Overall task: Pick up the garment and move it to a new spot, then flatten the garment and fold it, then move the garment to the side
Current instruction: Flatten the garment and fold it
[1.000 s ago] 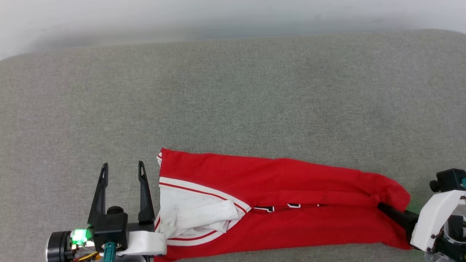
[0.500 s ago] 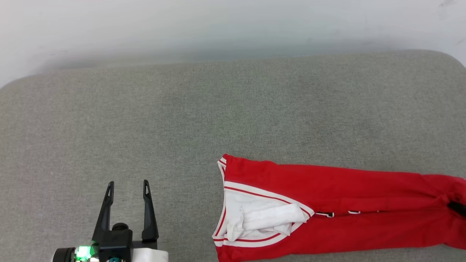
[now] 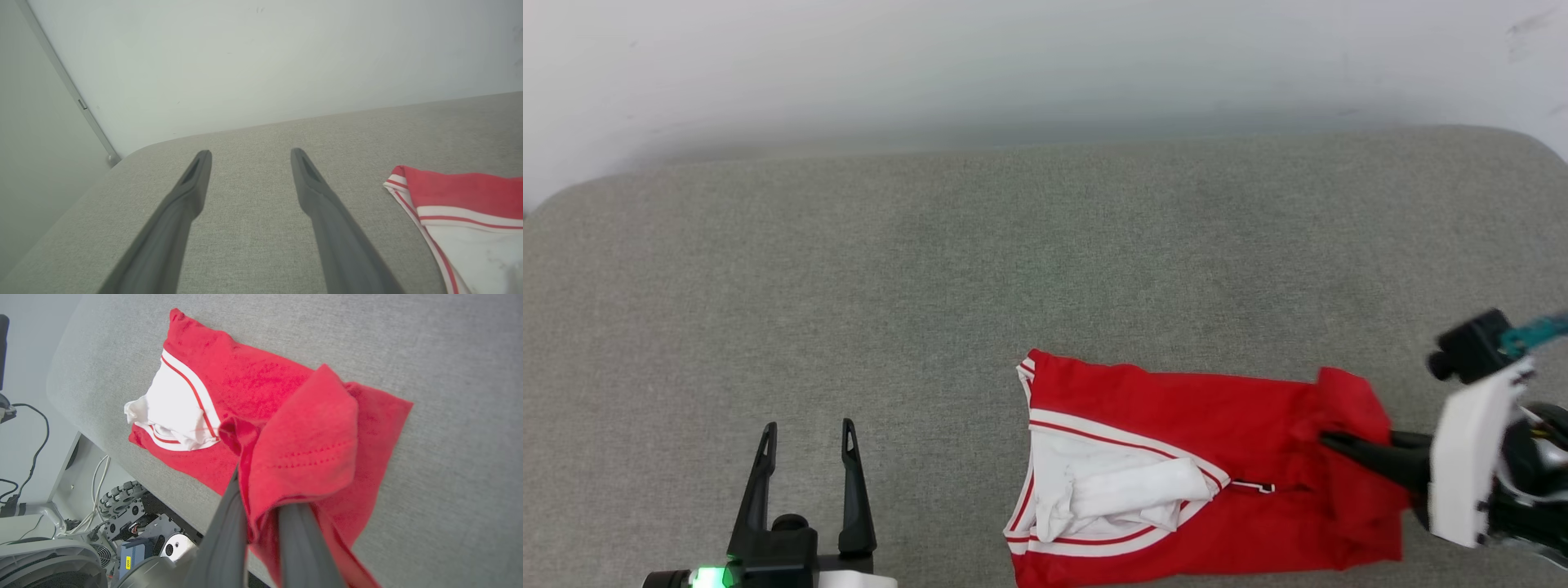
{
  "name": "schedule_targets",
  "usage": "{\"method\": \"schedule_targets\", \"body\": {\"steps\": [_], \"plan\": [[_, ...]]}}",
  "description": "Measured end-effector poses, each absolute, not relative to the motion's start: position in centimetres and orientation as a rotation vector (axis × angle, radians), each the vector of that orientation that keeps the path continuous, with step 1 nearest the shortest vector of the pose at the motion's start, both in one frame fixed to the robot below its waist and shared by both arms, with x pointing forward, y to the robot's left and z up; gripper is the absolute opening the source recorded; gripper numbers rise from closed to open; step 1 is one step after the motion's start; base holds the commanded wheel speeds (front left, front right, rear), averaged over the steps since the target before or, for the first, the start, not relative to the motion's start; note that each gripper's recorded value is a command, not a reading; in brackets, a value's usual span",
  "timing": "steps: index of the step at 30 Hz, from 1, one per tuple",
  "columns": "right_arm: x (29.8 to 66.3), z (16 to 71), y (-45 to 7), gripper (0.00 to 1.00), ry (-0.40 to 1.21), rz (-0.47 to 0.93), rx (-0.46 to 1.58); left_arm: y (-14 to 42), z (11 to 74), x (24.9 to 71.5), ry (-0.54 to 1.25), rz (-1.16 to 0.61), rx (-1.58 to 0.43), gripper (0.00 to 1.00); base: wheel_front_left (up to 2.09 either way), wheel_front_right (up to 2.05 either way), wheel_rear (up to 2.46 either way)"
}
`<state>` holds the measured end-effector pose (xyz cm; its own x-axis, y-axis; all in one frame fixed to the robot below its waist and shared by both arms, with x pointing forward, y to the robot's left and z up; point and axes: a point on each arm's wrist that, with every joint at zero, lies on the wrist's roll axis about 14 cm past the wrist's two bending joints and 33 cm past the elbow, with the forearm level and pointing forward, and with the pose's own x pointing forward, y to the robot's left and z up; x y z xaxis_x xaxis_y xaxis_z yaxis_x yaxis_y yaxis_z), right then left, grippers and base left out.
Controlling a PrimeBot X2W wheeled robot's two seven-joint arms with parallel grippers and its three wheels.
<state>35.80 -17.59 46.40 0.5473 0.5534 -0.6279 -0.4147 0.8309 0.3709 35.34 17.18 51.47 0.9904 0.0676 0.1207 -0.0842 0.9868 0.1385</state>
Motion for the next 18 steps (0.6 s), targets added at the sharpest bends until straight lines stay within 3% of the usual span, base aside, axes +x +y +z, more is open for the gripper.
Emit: {"method": "schedule_targets", "body": {"steps": [10, 18], "plan": [[38.3, 45.9, -6.5, 0.00, 0.820, 0.845, 0.023, 16.8, 50.9, 37.1, -0.105, 0.059, 0.141, 1.00, 0.00, 0.00, 0.00], [39.2, 42.6, -2.3, 0.00, 0.899, 0.910, -0.071, 16.6, 50.1, 38.5, -0.088, 0.053, 0.138, 1.00, 0.00, 0.00, 0.00]]}}
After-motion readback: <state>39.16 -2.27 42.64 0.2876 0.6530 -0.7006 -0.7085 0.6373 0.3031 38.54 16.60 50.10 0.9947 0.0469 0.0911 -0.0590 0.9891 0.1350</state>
